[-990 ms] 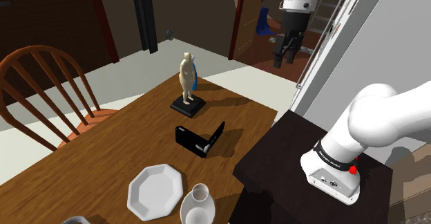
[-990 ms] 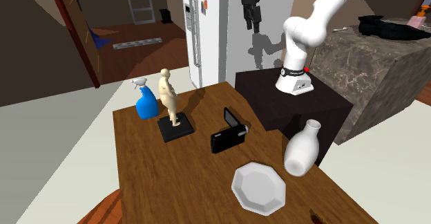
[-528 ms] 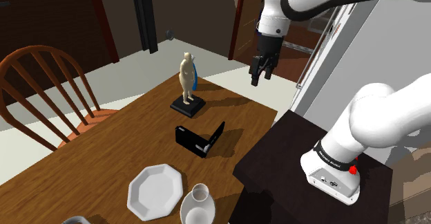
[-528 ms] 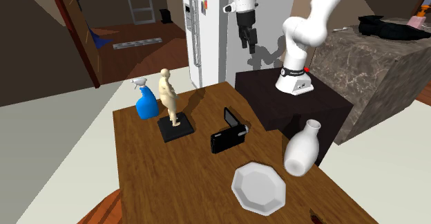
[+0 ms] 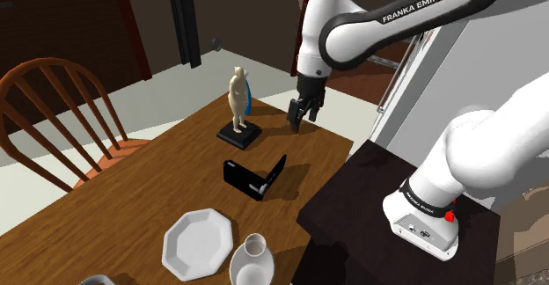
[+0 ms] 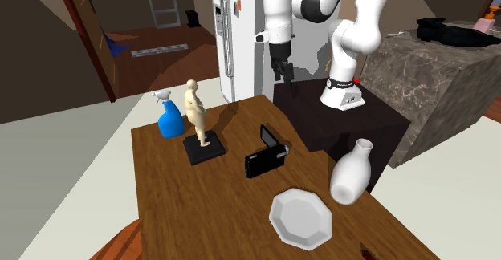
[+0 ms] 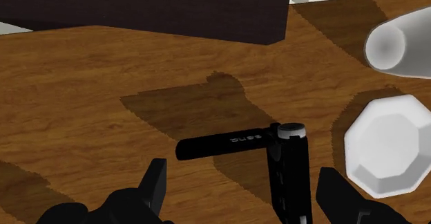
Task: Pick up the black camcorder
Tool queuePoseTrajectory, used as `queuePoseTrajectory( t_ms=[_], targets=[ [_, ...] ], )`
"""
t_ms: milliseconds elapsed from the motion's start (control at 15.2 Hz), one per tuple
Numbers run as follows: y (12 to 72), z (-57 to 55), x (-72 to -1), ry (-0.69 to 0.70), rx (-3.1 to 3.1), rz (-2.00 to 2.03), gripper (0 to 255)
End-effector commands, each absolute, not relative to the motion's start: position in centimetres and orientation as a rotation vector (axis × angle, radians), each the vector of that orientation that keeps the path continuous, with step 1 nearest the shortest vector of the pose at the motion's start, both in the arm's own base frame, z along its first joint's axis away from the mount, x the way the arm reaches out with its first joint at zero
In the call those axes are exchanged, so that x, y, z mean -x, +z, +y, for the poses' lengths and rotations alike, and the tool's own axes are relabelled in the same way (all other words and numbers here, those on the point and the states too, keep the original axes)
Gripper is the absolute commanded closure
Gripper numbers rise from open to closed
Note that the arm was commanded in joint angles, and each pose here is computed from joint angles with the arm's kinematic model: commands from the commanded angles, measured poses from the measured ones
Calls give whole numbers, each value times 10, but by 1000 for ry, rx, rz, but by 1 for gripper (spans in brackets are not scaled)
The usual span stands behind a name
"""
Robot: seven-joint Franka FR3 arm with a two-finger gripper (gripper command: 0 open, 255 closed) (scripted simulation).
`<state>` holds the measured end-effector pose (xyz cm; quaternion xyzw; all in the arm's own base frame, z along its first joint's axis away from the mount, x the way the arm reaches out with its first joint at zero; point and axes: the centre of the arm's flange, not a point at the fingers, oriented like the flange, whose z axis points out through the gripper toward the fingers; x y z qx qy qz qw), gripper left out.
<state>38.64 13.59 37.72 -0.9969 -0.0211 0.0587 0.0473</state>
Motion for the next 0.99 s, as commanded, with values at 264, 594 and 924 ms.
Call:
queuePoseTrajectory(
  t_ms=[264,594,924],
  targets=[
    [319,184,-411,140,3053,-130,0],
    [271,224,-432,110,3062,-185,0],
    [223,265,-453,80,3071,-240,0]
  ],
)
